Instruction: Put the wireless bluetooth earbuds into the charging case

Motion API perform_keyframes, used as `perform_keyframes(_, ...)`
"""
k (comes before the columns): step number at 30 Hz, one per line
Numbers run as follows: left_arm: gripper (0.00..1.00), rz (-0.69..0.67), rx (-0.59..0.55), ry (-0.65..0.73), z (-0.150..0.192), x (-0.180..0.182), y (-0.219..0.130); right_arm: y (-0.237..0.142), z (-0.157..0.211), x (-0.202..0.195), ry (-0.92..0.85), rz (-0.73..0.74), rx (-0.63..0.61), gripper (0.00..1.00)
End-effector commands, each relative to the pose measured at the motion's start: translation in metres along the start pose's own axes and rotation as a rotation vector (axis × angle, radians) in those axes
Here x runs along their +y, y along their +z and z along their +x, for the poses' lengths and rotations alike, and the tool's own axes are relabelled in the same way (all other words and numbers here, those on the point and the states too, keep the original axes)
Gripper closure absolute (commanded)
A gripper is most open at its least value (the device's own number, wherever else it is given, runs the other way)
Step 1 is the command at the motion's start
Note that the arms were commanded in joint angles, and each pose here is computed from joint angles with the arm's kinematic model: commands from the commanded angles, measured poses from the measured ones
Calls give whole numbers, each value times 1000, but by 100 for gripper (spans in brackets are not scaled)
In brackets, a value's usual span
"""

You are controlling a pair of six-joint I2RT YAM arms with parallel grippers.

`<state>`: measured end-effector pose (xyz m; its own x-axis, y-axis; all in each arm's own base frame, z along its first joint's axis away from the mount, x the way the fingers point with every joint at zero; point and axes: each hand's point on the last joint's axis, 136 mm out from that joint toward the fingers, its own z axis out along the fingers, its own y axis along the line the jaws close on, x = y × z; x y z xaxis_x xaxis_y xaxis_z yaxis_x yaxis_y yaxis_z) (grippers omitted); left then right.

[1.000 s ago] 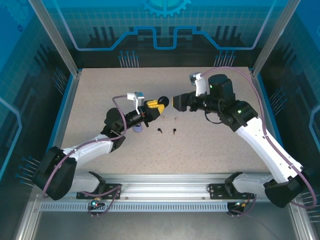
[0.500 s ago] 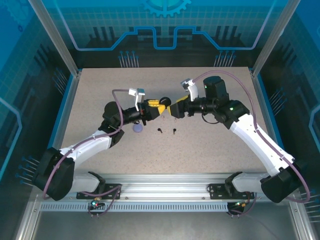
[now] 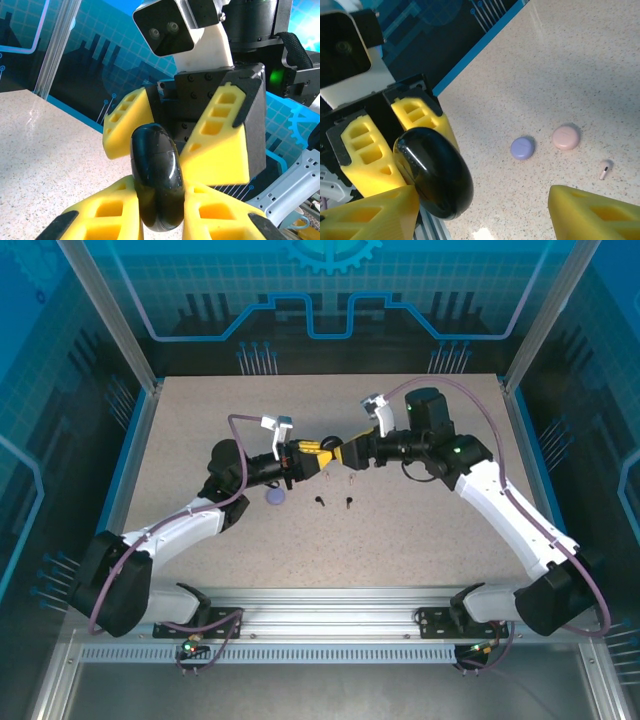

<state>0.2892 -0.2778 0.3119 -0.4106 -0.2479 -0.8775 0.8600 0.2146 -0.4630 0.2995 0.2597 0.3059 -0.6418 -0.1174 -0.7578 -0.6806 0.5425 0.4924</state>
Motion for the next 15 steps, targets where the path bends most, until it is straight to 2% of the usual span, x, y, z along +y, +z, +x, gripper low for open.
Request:
perform_keyframes(1, 100, 75, 10, 33, -9, -18, 1, -6, -19, -18, 17, 46, -68, 32)
perform_keyframes(8, 100, 85, 15, 34, -9, -21, 0, -10, -22, -34, 59, 93, -75, 35)
perform_keyframes(15, 100, 98, 28, 35, -6, -23, 1, -25, -18, -15, 24, 33, -88, 35)
